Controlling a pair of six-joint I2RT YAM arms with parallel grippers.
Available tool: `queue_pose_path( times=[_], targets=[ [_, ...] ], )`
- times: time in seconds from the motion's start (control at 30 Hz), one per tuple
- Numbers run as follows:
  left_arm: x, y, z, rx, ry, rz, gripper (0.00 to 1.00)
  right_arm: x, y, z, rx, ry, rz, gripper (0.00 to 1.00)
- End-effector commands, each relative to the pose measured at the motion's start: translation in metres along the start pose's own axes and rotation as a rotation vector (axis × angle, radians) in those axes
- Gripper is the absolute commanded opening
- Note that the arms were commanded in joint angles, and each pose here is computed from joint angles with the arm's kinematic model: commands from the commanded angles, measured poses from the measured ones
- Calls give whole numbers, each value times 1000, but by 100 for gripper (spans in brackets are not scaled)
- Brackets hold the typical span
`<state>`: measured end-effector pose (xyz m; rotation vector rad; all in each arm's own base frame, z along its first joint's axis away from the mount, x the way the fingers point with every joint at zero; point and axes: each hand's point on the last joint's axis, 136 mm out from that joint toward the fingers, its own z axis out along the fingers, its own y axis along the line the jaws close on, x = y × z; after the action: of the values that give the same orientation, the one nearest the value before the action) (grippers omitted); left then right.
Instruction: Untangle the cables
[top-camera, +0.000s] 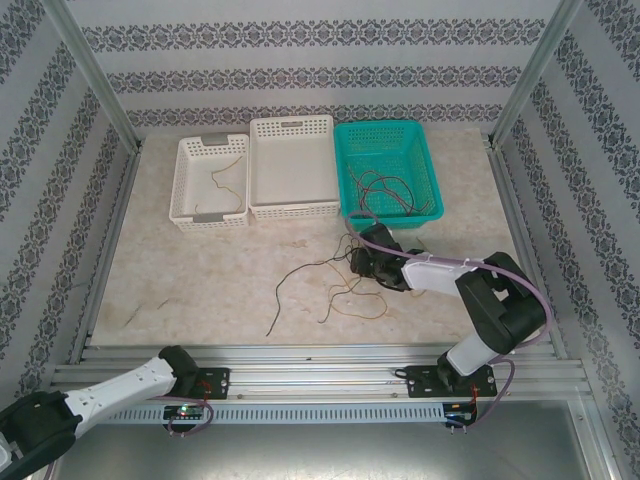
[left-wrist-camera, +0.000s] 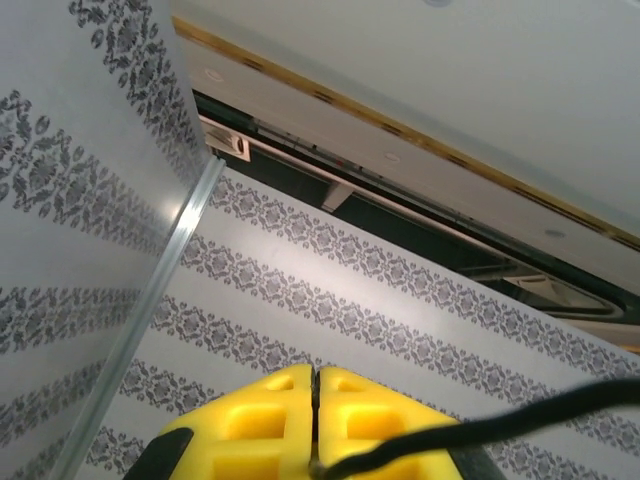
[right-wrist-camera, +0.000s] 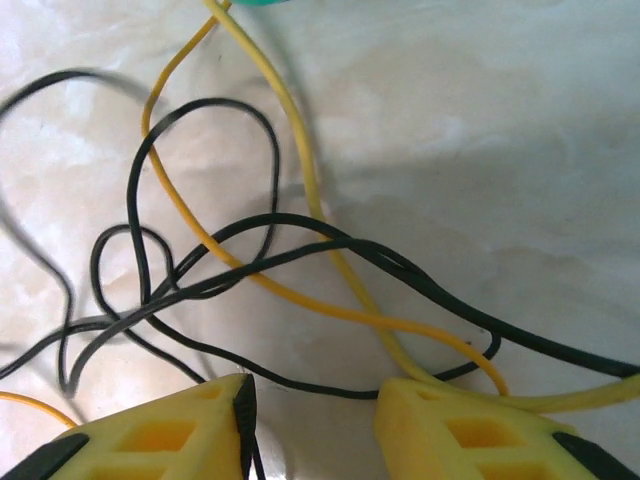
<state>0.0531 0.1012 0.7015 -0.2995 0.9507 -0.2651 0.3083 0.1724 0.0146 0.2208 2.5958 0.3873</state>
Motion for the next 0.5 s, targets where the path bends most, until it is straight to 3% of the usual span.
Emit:
queue_pose_path(
  times=[0.0,0.1,0.2,0.47],
  targets=[
    [25,-24,22,26,52,68,0,24,-58,-1,244,45,-30,41],
    [68,-67,47,120,148,85,0,13,-22,-15,233,-30,-164,45],
    [96,-107,68,212,207,82,0,9,-5,-20,184,-44,-168,46],
    [124,-177,110,350,176,129,0,16,14,-31,80,-32,-195,46]
  ],
)
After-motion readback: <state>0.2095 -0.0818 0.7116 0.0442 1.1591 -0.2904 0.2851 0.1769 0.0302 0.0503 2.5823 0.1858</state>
